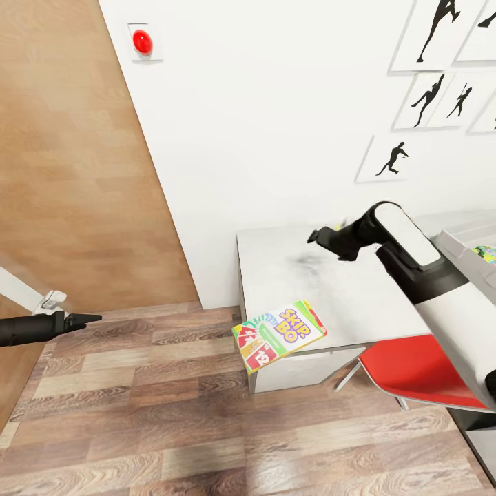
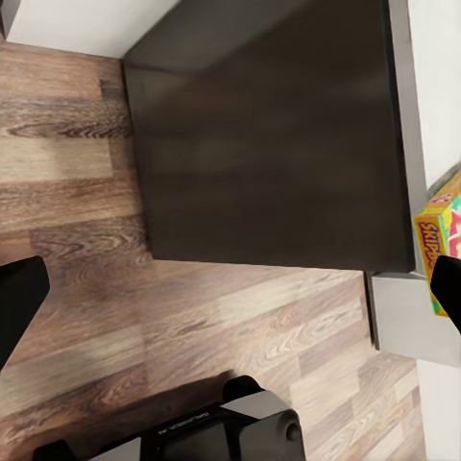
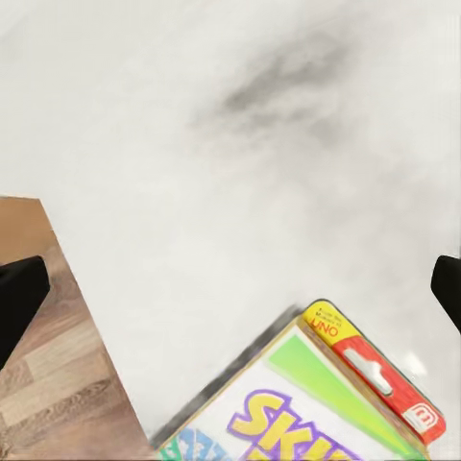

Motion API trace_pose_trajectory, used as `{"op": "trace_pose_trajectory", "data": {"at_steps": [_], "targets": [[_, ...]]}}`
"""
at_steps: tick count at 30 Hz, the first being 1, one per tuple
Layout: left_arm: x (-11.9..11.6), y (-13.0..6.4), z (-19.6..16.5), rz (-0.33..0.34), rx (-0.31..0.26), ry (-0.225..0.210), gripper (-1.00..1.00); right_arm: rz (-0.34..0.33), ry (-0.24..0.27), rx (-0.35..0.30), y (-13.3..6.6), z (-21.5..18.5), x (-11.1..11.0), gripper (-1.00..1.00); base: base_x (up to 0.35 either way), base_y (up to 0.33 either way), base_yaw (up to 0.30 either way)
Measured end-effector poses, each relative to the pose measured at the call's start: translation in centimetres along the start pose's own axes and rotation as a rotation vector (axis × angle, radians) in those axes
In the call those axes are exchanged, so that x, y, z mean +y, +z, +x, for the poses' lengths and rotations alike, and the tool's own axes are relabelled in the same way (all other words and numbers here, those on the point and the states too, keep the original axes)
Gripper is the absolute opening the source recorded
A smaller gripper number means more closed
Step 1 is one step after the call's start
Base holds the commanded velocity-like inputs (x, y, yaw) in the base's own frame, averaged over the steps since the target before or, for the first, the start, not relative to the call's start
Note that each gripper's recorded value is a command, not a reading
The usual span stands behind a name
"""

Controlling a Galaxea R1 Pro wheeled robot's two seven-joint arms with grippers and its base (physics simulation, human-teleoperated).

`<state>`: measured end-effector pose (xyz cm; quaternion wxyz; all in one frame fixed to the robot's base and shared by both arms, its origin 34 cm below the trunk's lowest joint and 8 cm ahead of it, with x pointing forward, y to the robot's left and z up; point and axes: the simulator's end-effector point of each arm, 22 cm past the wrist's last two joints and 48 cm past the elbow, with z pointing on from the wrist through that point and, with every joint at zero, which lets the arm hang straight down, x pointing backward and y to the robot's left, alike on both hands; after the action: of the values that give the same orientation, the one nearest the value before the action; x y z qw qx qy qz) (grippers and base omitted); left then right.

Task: Put all the toys in the child's room - the three board games (two on the bed and one on the table), the two jigsaw puzzles on the table, and the tennis ball on the table - inside the toy box on the table in the child's room.

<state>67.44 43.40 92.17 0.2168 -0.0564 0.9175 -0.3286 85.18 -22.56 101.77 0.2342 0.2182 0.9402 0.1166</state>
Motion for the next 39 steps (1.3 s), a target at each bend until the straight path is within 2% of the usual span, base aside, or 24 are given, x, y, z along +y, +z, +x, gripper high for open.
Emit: {"op": "trace_pose_trajectory", "data": {"at_steps": [1, 5, 9, 10, 13, 16, 20, 26, 32, 39], "targets": [[0.0, 0.0, 0.0, 0.0, 0.0, 0.0, 1.0, -0.015, 0.01, 0.035, 0.1, 0.9, -0.2, 1.0, 0.0, 0.0, 0.0], [0.0, 0.1, 0.0, 0.002, 0.0, 0.0, 1.0, -0.037, 0.019, 0.091, 0.3, 3.0, -0.7, 1.0, 0.0, 0.0, 0.0], [0.0, 0.0, 0.1, 0.002, 0.0, 0.0, 1.0, -0.056, -0.001, 0.137, 0.5, 5.8, -1.4, 1.0, 0.0, 0.0, 0.0], [-0.2, 0.3, 0.4, 0.018, 0.0, -0.017, 1.0, -0.072, 0.003, 0.145, 0.5, 6.3, -0.9, 1.0, 0.0, 0.0, 0.0], [-0.7, 1.0, 0.8, 0.053, -0.01, -0.034, 1.0, -0.115, 0.0, 0.168, 0.5, 7.7, 0.5, 1.0, 0.0, 0.0, 0.0], [-0.8, 1.3, 0.6, 0.043, -0.01, -0.011, 1.0, -0.137, 0.001, 0.19, 0.9, 9.0, 1.3, 1.0, 0.0, 0.0, 0.0], [0.1, 0.1, 0.2, -0.008, -0.005, 0.021, 1.0, -0.154, -0.003, 0.2, 0.9, 9.6, 2.4, 1.0, 0.0, 0.0, 0.0], [1.5, -1.5, -0.1, -0.065, 0.005, 0.039, 1.0, -0.197, 0.0, 0.208, 0.8, 10.0, 3.7, 1.0, 0.0, 0.0, 0.0], [2.4, -3.1, -0.6, -0.096, 0.001, 0.047, 1.0, -0.229, 0.004, 0.209, 0.6, 10.0, 4.4, 1.0, 0.0, -0.013, 0.0], [2.4, -3.3, -0.7, -0.095, -0.005, 0.044, 1.0, -0.239, 0.015, 0.205, 0.5, 9.7, 4.5, 1.0, 0.0, -0.163, 0.0]]}}
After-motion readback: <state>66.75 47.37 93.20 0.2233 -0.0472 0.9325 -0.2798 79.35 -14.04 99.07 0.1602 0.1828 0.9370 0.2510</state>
